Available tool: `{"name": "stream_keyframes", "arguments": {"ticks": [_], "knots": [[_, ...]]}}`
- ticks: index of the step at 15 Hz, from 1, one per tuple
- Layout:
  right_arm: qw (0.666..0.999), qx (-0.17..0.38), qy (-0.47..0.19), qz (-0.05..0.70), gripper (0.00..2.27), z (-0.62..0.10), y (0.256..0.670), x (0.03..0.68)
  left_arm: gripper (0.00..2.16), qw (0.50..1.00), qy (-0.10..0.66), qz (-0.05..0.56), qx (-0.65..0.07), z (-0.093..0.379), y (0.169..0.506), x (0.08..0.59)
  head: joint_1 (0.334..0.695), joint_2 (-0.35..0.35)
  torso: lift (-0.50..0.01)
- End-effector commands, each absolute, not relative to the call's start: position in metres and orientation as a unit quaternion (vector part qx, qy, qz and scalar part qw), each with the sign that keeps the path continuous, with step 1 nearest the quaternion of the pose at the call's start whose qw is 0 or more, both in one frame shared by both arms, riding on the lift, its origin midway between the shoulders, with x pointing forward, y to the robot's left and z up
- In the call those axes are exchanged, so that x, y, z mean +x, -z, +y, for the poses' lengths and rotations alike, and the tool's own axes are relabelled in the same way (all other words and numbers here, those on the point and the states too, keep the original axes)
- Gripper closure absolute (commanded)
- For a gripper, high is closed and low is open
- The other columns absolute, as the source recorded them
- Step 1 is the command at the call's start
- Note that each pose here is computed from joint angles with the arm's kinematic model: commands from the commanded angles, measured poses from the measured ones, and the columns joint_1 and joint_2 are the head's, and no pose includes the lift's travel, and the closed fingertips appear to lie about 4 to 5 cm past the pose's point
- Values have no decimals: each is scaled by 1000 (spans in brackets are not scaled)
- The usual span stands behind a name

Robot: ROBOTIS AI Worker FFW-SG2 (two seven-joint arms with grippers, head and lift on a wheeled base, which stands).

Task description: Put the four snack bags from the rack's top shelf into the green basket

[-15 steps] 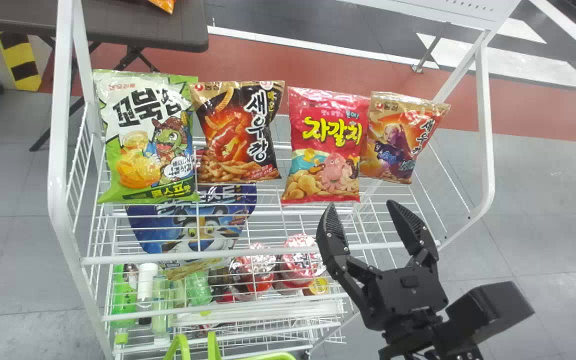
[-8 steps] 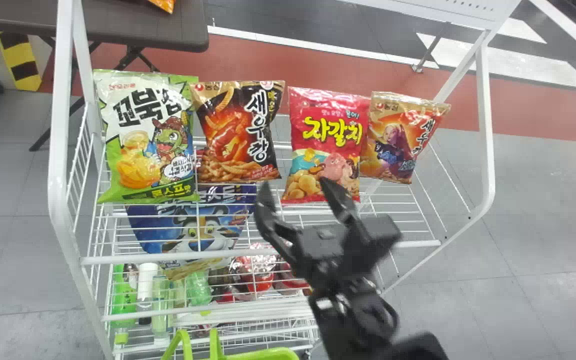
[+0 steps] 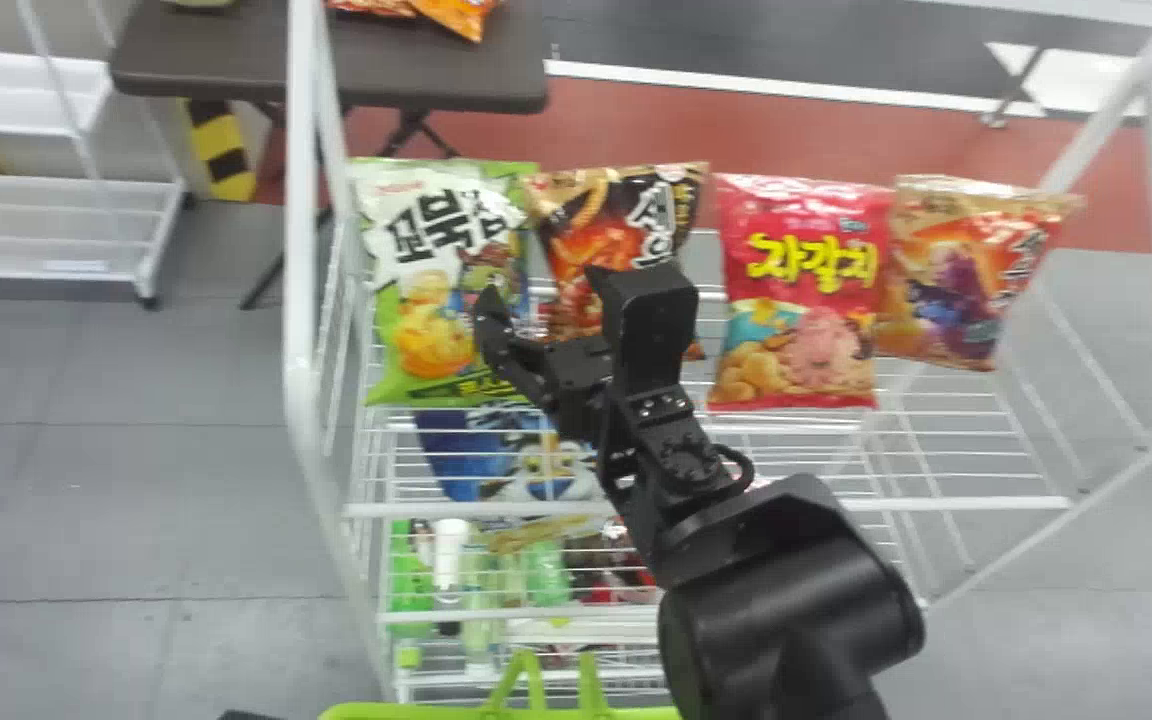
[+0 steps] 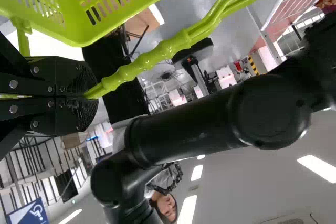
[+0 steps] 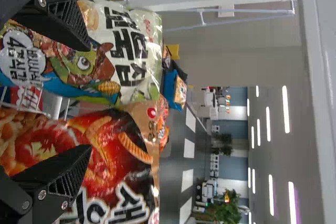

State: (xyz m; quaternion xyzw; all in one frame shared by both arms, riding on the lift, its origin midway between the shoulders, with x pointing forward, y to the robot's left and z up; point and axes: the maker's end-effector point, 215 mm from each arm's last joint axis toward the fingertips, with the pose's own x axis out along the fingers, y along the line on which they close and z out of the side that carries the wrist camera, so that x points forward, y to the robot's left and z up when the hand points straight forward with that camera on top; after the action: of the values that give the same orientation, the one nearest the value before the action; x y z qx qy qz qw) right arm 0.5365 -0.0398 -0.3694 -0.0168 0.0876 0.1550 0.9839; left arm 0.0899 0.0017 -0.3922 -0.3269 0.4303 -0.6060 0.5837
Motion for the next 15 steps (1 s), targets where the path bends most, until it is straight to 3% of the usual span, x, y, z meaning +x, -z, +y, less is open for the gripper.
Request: {"name": "stream_keyframes", "arguments": {"ticks": [1,4,5,7,8,15], "knots": [[979,-27,-168,109,188,-26,383,545,1781,583,608,428,-327,3,392,90,695,-79,0],[969,-26,-196,149,363,-15,404,554,1781,585,611,424,-324,4,392,92,695,-45,0],[964,-19,-214,154,559,-8,403,555,1781,585,611,424,-323,5,392,92,695,-30,0],[957,-19,-228,178,2037,-4,413,553,1781,585,612,423,-322,5,392,93,695,-8,0],[954,-16,-243,177,2128,3,412,550,1781,587,613,420,-321,5,391,94,695,-1,0],[953,-17,-260,155,2159,5,384,521,1781,590,618,410,-319,2,388,97,695,24,0]]}}
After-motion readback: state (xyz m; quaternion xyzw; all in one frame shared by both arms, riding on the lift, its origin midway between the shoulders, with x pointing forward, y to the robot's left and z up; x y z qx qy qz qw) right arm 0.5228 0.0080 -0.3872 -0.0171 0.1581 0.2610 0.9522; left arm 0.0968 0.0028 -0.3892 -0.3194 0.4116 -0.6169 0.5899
